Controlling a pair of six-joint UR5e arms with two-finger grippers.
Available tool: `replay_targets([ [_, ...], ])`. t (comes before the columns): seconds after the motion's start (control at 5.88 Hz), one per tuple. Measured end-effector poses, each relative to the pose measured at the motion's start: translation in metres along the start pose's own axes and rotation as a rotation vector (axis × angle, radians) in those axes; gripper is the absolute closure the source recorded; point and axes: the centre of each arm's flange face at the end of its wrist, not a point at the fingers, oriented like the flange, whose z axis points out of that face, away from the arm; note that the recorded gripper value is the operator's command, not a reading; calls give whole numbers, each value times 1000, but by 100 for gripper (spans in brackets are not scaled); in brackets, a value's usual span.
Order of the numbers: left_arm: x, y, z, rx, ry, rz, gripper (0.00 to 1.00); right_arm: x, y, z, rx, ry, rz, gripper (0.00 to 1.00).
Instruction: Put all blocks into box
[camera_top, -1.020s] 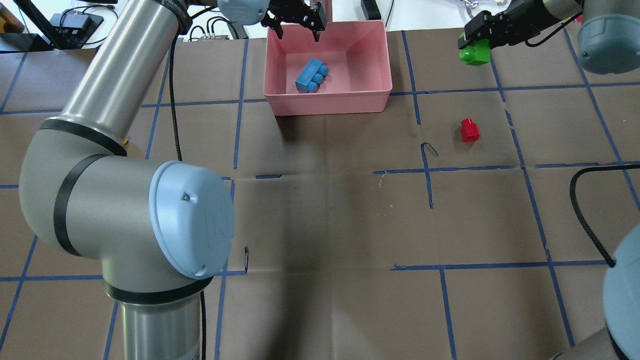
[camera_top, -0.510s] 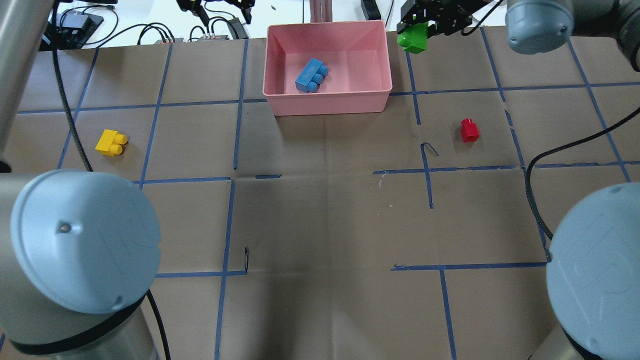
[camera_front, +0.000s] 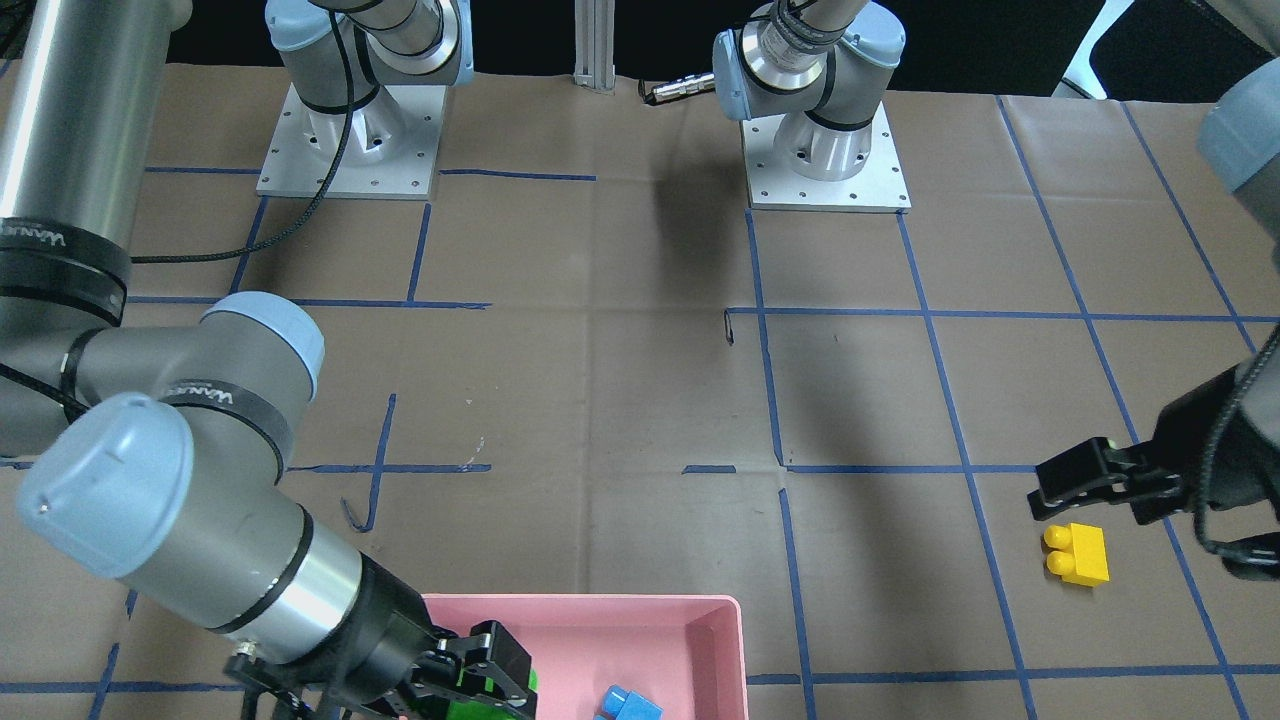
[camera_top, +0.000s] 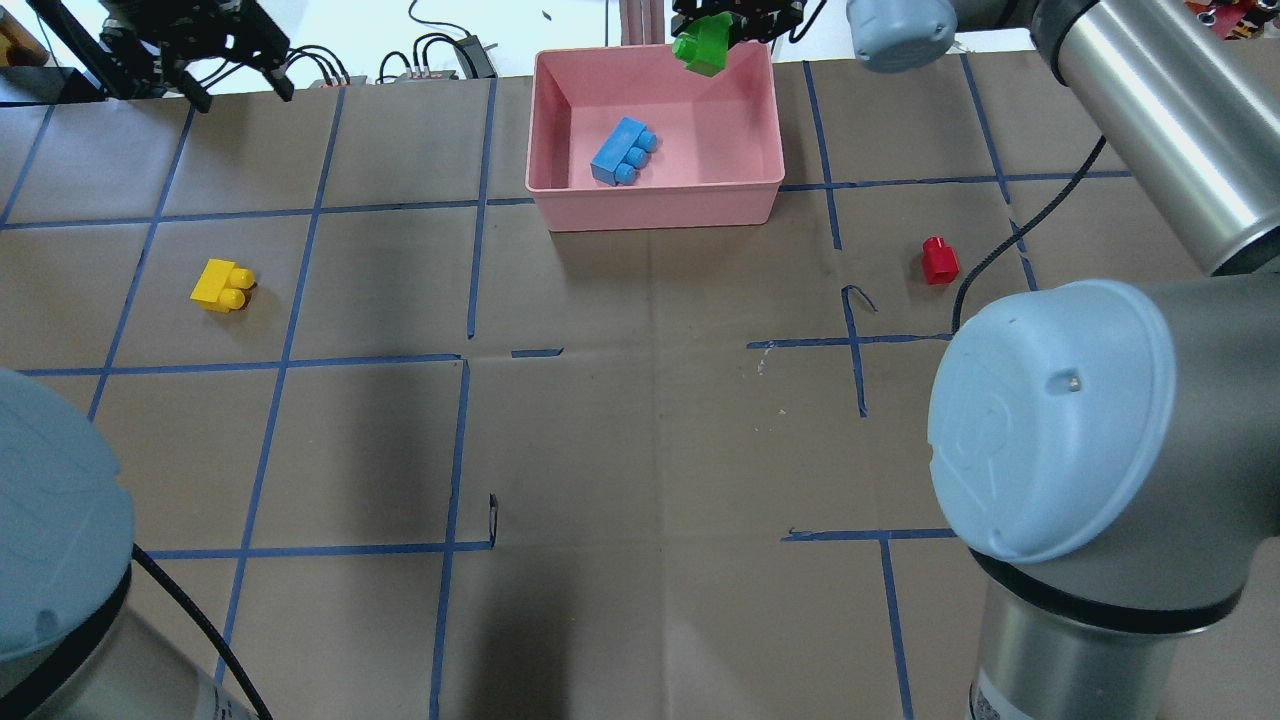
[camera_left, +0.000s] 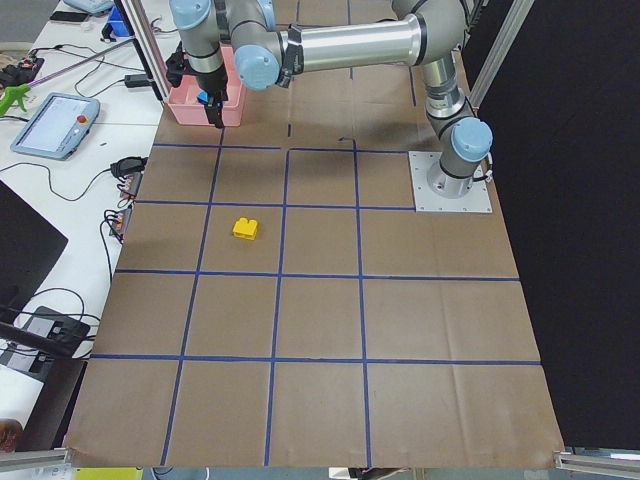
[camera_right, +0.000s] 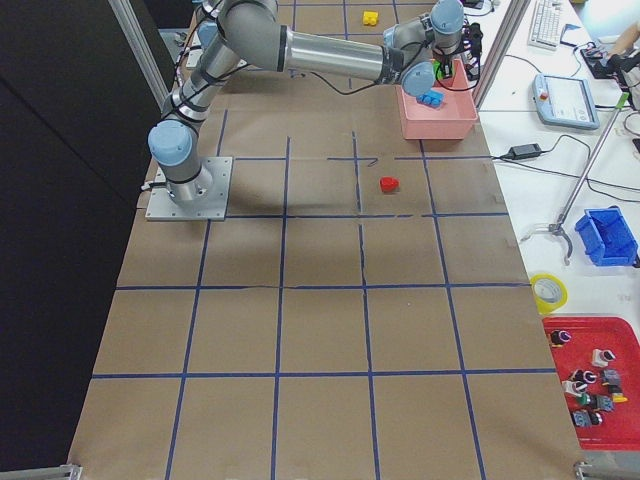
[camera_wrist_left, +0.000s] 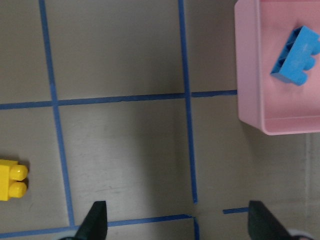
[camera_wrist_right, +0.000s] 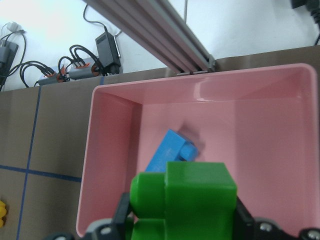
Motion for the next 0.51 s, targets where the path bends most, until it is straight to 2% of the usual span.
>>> replay_targets([
  [0.17, -56, 10, 5, -12, -29, -4, 5, -12, 6, 27, -27, -6, 14, 1],
  [0.51, -109, 11, 33, -15, -46, 19, 6, -15, 12, 44, -50, -3, 16, 0],
])
